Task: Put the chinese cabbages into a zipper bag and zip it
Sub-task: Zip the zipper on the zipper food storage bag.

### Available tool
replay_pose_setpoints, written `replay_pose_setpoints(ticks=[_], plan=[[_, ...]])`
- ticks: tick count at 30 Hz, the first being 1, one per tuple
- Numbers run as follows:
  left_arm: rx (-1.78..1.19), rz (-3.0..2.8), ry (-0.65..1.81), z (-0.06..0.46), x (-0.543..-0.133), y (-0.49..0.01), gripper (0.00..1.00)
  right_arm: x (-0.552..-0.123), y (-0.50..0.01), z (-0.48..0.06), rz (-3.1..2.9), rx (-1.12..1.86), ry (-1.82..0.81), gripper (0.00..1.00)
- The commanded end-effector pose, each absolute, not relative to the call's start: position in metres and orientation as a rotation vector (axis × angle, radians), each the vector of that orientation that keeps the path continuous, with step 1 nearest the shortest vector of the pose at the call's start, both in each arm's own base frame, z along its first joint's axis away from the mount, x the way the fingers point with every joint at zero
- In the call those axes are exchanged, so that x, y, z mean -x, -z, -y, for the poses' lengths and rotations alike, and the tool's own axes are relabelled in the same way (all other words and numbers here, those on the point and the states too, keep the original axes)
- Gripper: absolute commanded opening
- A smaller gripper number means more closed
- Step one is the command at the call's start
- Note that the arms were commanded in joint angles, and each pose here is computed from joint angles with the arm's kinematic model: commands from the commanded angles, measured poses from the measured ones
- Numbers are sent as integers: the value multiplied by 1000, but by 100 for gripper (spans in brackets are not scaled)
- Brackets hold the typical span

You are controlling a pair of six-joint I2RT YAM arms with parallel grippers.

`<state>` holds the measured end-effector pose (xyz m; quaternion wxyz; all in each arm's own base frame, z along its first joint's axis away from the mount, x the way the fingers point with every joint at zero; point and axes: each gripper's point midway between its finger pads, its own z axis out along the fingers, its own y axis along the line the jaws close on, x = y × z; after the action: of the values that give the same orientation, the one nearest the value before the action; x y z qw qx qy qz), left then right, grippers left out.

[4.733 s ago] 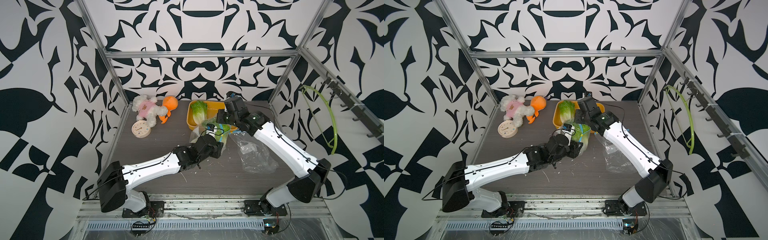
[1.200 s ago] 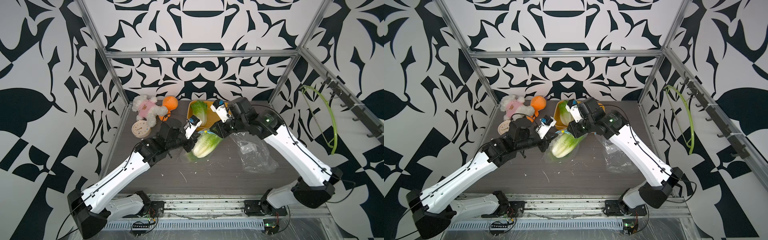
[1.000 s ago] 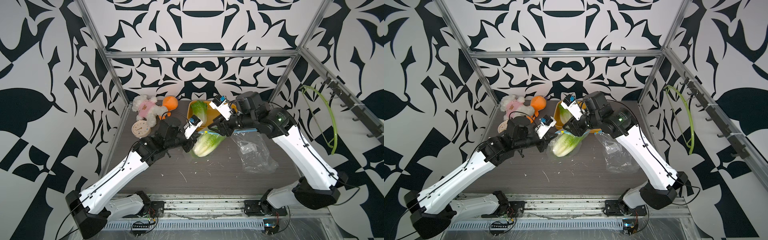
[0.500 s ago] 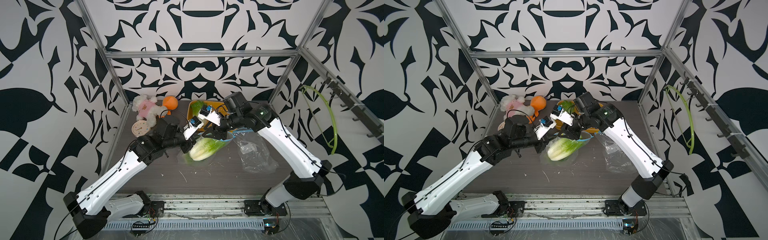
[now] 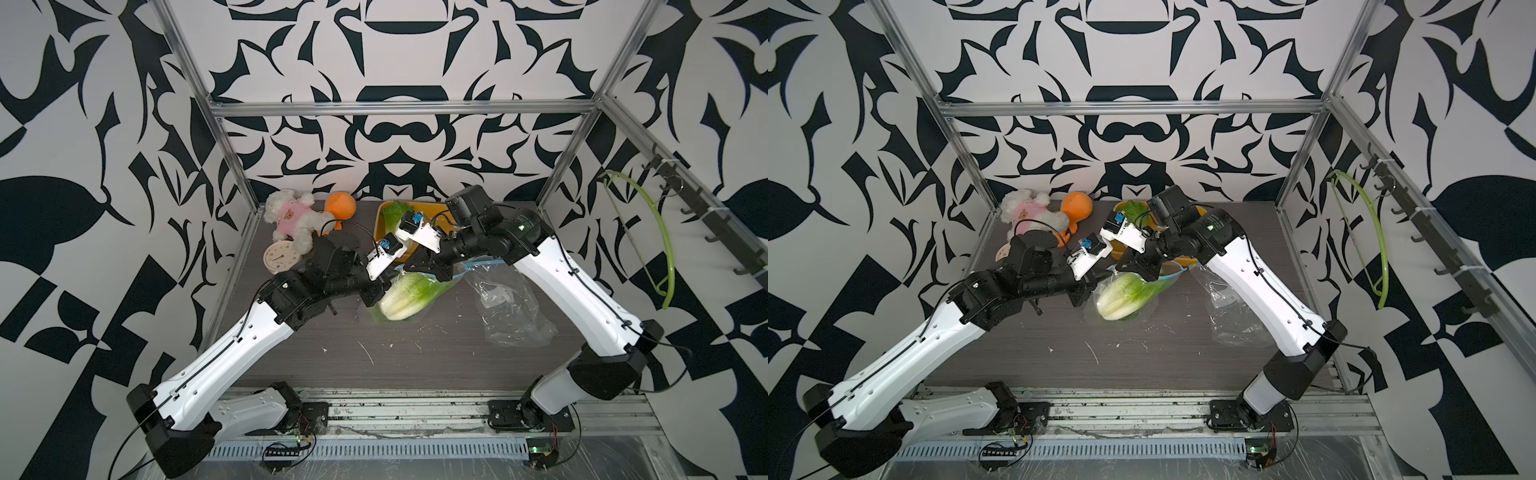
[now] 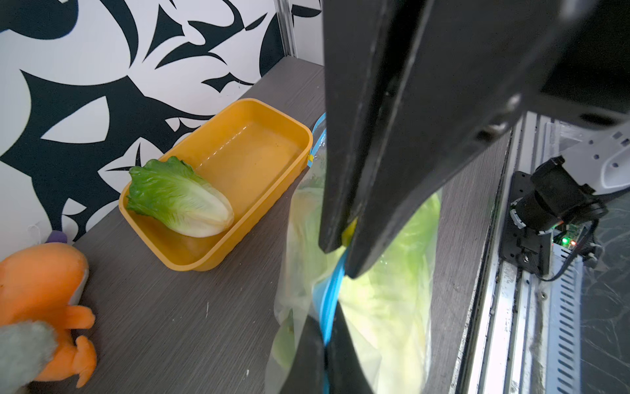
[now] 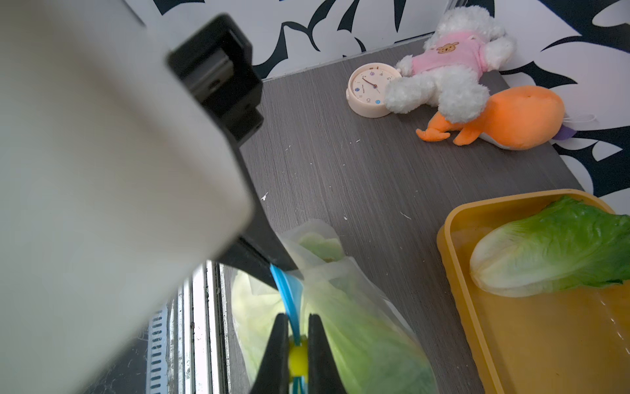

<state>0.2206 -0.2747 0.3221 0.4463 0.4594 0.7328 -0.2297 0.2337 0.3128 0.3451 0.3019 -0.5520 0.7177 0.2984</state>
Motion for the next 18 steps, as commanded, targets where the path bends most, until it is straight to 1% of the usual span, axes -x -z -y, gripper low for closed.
replay_pose_setpoints(ticks=[1,6,18], plan=[[-1085,-1731,555,268,-221,-357,0,-233,-355,-304,-1875,1453,-763,0],[-1019,-1769,495,255,-228,-359,0,-235,-355,-298,-1898,1424,-767,0],[-939,-1789,426,228,-228,-368,0,-245,-345,-281,-2000,1360,-764,0]])
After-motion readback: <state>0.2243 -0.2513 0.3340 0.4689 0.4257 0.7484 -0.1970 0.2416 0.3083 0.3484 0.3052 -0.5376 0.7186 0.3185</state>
